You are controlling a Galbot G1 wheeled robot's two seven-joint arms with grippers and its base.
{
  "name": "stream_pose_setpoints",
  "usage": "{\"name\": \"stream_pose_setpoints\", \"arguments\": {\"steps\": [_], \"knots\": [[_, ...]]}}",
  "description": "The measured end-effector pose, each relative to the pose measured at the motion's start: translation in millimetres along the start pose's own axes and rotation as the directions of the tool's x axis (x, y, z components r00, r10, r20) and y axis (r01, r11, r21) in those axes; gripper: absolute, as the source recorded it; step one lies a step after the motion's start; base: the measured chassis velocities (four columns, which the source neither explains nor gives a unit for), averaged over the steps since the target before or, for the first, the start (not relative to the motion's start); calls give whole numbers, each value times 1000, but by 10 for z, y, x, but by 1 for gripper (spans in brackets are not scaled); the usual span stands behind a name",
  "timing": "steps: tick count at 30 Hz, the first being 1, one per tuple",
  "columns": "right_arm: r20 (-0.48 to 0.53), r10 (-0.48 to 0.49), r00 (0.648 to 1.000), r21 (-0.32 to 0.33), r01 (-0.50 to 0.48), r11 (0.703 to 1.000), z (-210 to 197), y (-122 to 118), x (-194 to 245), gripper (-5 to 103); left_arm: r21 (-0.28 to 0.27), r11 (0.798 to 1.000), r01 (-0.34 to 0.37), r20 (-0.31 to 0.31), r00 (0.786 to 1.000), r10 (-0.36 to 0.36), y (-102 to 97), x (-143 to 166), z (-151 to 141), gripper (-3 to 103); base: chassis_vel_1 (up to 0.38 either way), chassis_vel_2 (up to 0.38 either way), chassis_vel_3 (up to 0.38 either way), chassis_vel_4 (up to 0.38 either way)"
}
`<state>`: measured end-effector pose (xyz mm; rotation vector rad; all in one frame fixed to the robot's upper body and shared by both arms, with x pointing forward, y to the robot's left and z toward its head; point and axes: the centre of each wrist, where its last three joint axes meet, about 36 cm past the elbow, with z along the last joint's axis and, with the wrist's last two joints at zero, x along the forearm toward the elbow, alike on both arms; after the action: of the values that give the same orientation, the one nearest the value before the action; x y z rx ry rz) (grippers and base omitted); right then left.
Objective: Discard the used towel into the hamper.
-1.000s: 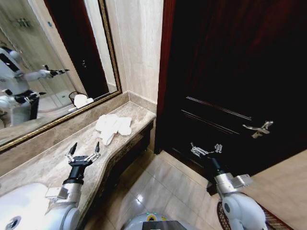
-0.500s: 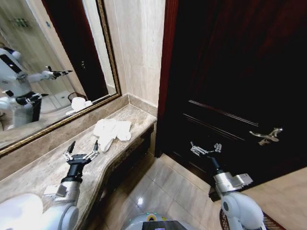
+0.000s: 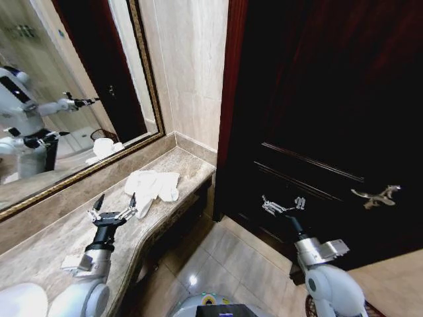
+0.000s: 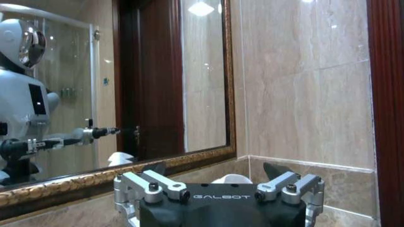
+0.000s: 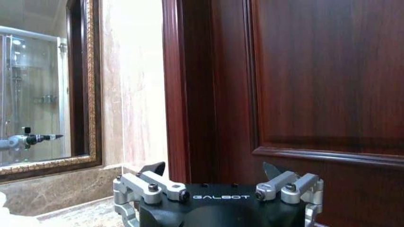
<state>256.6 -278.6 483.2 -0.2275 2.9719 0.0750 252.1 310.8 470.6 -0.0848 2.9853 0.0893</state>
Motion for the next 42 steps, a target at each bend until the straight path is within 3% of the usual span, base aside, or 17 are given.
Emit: {"name": "stream_pose_setpoints", "arguments": {"steps": [14, 20, 29, 42], "knots": [[8, -5, 1000, -11, 5, 1000, 4, 9, -4, 100, -2, 1000, 20, -43, 999, -20, -8, -80, 29, 100, -52, 46, 49, -46], [6, -4, 1000, -7, 4, 1000, 1, 6, -5, 100, -30, 999, 16, -82, 996, -18, 39, -296, 29, 100, 0, 0, 0, 0], [2, -12, 1000, -2, 12, 1000, -6, 44, -50, 100, -12, 1000, 13, -137, 990, -15, 18, -629, -92, 100, 0, 0, 0, 0], [-22, -34, 999, 25, 35, 999, 6, 77, -90, 100, -24, 1000, 8, -165, 986, -11, 120, -834, 105, 100, 0, 0, 0, 0]]}}
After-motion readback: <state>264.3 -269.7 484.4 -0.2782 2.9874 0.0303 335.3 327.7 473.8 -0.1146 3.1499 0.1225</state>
